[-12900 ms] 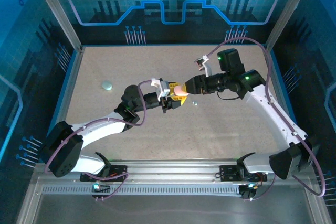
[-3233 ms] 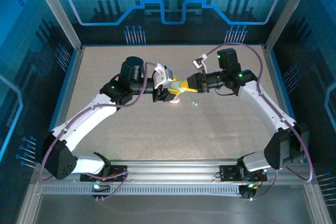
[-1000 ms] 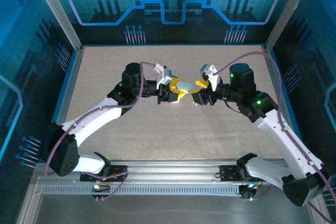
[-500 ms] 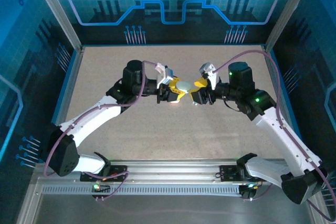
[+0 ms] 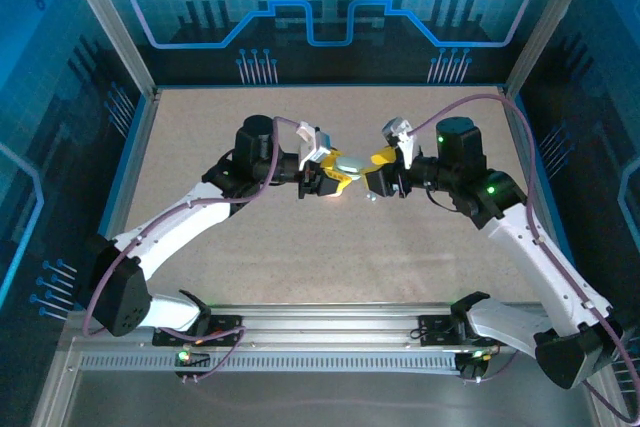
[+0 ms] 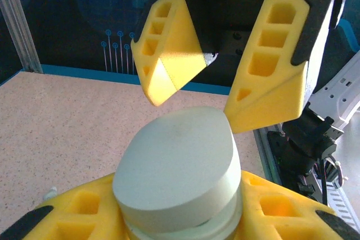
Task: Insert wireless bluetooth earbuds into charging case
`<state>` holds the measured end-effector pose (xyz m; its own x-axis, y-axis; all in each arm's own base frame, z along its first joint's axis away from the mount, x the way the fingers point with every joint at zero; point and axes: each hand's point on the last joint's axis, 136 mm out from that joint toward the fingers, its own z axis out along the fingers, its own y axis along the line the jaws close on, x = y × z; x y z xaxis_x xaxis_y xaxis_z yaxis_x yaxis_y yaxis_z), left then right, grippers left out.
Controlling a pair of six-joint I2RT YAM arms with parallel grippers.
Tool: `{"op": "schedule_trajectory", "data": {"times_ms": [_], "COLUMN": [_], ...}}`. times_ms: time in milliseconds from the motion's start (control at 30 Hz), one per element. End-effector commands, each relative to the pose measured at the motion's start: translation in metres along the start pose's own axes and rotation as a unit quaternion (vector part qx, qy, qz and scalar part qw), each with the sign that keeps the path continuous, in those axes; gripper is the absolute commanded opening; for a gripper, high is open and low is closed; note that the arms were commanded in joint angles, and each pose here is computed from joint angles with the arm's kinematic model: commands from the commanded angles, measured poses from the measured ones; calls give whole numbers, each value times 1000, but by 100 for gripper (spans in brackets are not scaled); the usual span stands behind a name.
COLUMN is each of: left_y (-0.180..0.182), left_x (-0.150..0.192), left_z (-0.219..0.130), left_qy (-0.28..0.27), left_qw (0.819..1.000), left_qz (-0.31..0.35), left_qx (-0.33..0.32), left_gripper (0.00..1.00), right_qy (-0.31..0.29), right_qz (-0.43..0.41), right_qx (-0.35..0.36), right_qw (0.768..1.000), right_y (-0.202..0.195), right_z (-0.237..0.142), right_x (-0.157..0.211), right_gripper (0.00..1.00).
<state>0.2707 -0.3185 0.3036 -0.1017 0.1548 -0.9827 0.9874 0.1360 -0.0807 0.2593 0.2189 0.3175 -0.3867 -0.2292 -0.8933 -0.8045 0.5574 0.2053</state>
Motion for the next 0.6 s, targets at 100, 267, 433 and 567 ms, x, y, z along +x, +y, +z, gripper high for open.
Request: {"op": "schedule_trajectory", "data": {"times_ms": [100,267,433,567], "left_y": [-37,-39,-43,-44], "left_x": [-15,-17,-19,-20], "left_z": [3,4,3,3], "left_qy": [-14,-15,-15,-14], "left_qw": [996,995,994,994], "left_qz": [23,18,14,13], "left_qx": [83,96,106,110], "left_gripper": [24,24,24,24], "right_qy": [-41,-48,-46,-49], "right_qz": [-27,-66,-100,-130], "right_qx": [44,74,73,49], "right_qw": [998,994,991,989], "right_y": [-19,-26,-23,-14], "right_z": [-4,-4,-1,2], "right_x": [-21,-22,-23,-24], "right_gripper": [51,50,50,50]}}
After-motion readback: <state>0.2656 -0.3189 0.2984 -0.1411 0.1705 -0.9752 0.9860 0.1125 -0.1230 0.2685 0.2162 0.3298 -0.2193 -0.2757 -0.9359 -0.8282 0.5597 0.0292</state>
